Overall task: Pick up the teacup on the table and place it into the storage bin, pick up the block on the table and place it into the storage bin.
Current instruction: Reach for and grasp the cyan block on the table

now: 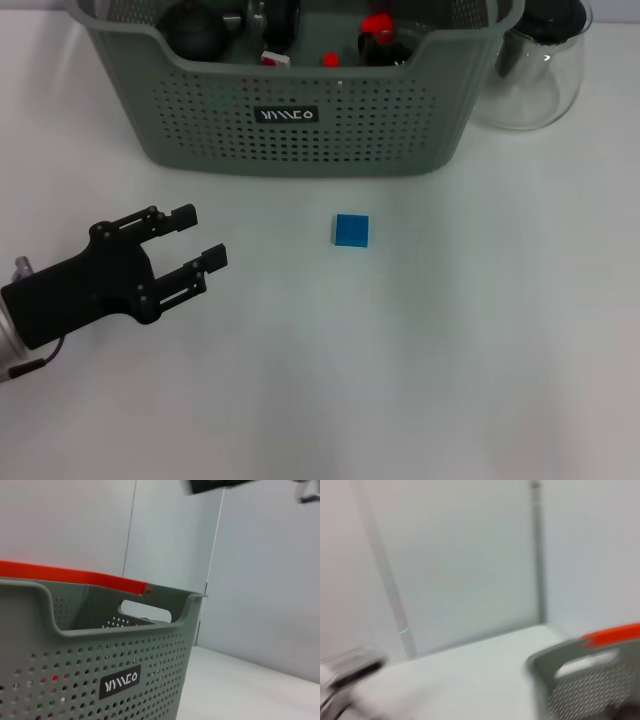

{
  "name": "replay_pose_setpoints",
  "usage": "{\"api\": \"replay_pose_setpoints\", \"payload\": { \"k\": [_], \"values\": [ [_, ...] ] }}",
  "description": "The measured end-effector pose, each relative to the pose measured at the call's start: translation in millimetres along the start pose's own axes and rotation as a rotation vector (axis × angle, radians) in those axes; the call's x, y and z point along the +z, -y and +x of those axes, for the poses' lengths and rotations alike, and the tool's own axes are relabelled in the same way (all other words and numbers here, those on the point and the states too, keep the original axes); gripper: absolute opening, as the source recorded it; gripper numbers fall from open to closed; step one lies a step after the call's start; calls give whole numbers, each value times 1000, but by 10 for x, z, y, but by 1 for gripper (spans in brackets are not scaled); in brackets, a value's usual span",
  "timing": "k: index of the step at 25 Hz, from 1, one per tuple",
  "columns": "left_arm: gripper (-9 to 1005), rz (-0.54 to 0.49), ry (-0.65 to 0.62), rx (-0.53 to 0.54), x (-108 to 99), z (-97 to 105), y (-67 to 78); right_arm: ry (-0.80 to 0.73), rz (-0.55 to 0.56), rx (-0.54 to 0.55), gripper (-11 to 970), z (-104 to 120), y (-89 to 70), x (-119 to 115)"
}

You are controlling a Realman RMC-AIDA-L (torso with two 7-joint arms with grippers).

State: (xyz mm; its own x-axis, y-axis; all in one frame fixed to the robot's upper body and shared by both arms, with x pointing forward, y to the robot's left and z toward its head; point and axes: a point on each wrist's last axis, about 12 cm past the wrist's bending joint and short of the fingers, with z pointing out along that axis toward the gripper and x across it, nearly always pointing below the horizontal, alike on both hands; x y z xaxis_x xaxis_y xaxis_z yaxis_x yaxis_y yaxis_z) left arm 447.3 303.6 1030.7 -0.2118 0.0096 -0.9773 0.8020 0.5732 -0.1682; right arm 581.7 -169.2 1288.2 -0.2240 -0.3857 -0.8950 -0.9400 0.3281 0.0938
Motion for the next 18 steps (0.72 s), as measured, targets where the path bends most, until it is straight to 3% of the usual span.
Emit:
{"api": "replay_pose_setpoints", "payload": {
  "k": [3, 8, 11, 18],
  "values": [
    [638, 1, 0, 1, 7, -4, -3, -99, -71, 2, 763, 231, -76, -46],
    [638, -2, -2, -1, 4, 1, -4, -398, -85, -13, 760, 604, -124, 185],
    [638, -3, -2, -2, 1, 3, -3, -535, -88, -65, 761, 724, -149, 398],
    [639, -6, -4, -5, -13, 13, 3, -662, -94, -84, 613, 845, -52, 869]
  ]
}}
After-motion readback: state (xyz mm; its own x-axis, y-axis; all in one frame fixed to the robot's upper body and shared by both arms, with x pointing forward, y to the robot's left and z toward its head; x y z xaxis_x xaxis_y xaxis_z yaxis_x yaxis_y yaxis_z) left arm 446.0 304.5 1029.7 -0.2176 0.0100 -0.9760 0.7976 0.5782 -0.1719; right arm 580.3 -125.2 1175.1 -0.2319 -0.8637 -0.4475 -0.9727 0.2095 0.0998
